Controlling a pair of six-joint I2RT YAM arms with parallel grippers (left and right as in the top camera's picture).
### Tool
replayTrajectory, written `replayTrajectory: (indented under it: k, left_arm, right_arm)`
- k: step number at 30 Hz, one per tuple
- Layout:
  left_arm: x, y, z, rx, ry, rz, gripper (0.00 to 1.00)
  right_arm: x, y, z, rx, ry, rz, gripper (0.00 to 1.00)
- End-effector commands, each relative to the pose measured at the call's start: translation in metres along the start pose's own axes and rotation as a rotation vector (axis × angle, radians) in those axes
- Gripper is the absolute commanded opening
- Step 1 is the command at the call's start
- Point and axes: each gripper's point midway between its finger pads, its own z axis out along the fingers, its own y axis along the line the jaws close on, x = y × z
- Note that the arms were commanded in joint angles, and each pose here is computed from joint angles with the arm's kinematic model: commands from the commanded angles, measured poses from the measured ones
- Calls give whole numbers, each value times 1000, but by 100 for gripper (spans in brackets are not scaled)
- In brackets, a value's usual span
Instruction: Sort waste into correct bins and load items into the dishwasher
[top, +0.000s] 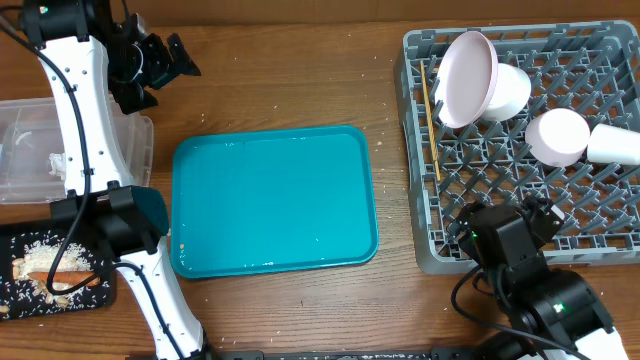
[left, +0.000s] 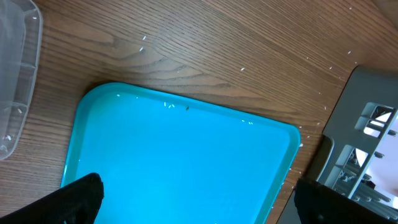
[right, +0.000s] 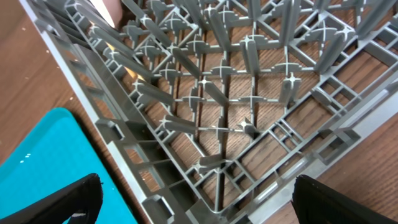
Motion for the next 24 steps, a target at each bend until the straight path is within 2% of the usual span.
replayTrajectory:
  k: [1, 6, 9, 16, 24]
  left_arm:
    - [2, -4, 4, 12, 13, 19, 100]
    - [2, -4, 4, 13, 13, 19, 100]
    - [2, -4, 4, 13, 13, 19, 100]
    - [2, -4, 4, 12, 13, 19, 100]
    - [2, -4, 4, 12, 13, 19, 100]
  right_arm:
    - [-1, -2, 2, 18, -11, -1, 100]
    - [-5, 6, 4, -3, -27, 9, 100]
    - [-15, 25, 2, -80, -68, -28, 100]
    - [-36, 88, -17, -443, -253, -280, 100]
    - [-33, 107, -29, -794, -492, -391, 100]
